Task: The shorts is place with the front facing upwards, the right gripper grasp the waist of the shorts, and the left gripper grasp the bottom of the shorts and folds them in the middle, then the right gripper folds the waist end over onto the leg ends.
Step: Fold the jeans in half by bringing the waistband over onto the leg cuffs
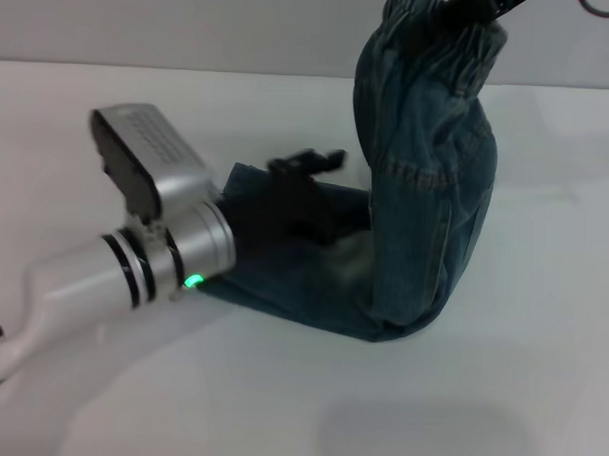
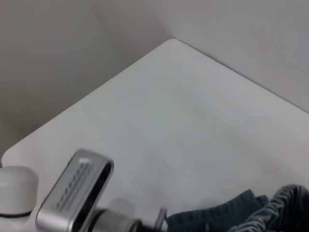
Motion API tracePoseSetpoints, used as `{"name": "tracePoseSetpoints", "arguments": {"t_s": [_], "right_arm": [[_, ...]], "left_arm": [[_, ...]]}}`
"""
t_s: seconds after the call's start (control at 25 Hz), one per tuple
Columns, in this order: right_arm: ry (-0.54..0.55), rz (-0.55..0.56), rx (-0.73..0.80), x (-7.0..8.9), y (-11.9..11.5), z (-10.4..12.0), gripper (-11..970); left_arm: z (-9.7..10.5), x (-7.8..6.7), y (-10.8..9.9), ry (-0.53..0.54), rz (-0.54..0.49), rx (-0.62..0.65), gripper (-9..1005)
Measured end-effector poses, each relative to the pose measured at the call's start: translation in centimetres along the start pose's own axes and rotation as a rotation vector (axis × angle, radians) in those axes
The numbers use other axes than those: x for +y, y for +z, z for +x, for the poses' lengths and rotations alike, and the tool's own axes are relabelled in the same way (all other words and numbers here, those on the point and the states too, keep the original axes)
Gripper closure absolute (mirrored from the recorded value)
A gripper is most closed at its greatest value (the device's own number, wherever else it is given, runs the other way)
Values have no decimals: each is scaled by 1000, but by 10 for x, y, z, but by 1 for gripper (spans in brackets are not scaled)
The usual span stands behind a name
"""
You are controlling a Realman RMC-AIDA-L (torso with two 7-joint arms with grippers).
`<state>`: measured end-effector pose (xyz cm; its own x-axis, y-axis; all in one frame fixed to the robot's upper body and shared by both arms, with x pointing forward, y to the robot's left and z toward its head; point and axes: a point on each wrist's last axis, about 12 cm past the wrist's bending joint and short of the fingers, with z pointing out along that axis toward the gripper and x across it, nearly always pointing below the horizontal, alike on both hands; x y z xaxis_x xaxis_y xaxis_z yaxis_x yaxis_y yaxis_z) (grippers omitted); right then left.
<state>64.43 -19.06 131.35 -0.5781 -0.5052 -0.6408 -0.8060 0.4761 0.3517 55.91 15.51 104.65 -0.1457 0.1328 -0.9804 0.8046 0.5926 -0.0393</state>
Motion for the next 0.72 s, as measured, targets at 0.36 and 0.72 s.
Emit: {"name": "tracePoseSetpoints", "arguments": {"t_s": [0.36, 0.72], "right_arm": [[-25, -18, 20, 1, 23, 1, 871], [-106, -12, 7, 7, 55, -7, 870]], "left_arm": [[0, 41, -26, -13, -226, -49, 285], [-5, 65, -45, -12, -370, -107, 285]]}}
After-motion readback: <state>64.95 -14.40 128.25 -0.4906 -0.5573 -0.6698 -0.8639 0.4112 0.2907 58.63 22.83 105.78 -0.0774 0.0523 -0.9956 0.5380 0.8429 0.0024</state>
